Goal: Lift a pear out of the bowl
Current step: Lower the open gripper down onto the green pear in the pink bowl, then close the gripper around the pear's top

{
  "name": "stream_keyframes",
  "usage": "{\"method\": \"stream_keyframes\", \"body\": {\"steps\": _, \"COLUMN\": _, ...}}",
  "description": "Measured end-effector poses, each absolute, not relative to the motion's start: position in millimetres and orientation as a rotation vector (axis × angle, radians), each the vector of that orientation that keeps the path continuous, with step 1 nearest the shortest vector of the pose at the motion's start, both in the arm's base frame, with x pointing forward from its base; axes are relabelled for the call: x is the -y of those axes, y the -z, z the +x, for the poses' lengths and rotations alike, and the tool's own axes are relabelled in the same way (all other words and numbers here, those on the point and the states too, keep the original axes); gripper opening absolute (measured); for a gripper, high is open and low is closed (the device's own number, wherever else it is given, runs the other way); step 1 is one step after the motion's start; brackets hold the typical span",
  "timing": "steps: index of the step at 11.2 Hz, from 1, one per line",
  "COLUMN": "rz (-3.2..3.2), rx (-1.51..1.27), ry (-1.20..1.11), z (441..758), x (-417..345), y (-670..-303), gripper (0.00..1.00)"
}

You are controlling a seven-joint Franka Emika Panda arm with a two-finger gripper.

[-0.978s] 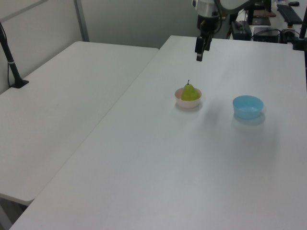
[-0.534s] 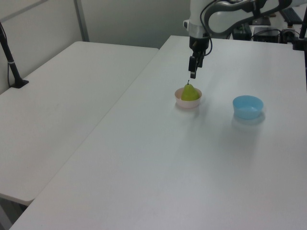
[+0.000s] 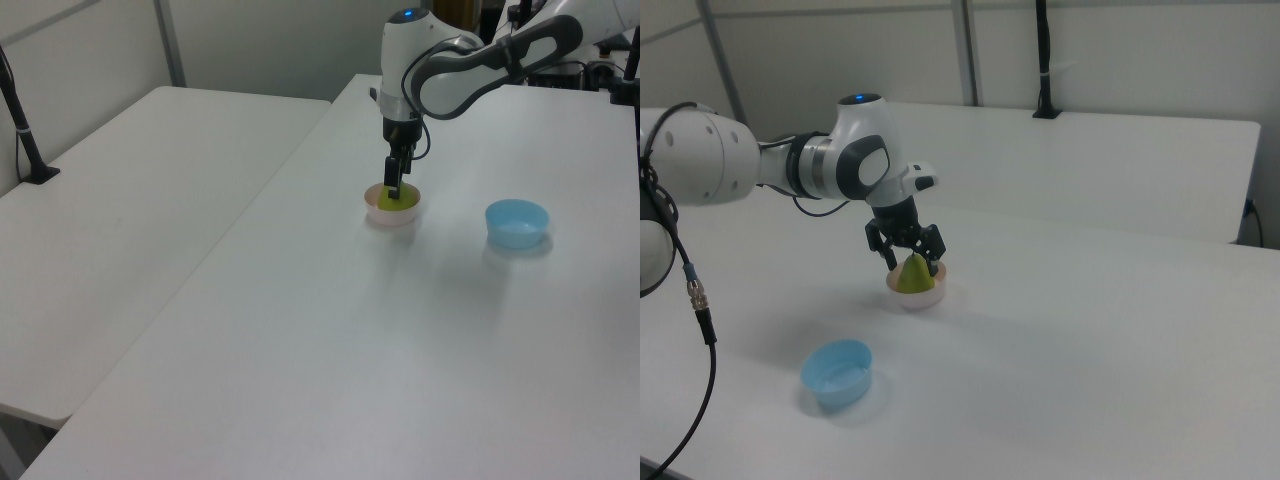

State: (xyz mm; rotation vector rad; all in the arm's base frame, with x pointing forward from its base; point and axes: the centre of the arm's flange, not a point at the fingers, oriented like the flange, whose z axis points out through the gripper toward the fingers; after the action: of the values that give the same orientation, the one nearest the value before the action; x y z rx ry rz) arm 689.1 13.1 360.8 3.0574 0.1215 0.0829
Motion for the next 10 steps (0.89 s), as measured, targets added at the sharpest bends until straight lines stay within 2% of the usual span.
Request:
{"method": "stream_keyframes", "body": {"steps": 2, "rz": 3.058, "rx": -0.122, "ry": -0.074, "z": 690.2, "x": -13.1, "y": -353.3, "gripper": 1.00}}
{"method": "stream_keyframes", "body": {"steps": 6, "rz": 3.057, "rx": -0.126, "ry": -0.084, "z": 692.5, "x": -13.4, "y": -346.6, "gripper": 0.85}}
{"method": "stream_keyframes", "body": {"steps": 9, "rz": 3.054, "rx": -0.132, "ry": -0.068, "z": 692.7, "x": -13.3, "y": -338.8, "gripper": 0.80}}
{"method": "stream_keyframes", "body": {"steps": 10, "rz": 3.050, "rx": -0.137, "ry": -0.068, "z": 692.8, "x": -13.2, "y": -338.9, "gripper": 0.74}}
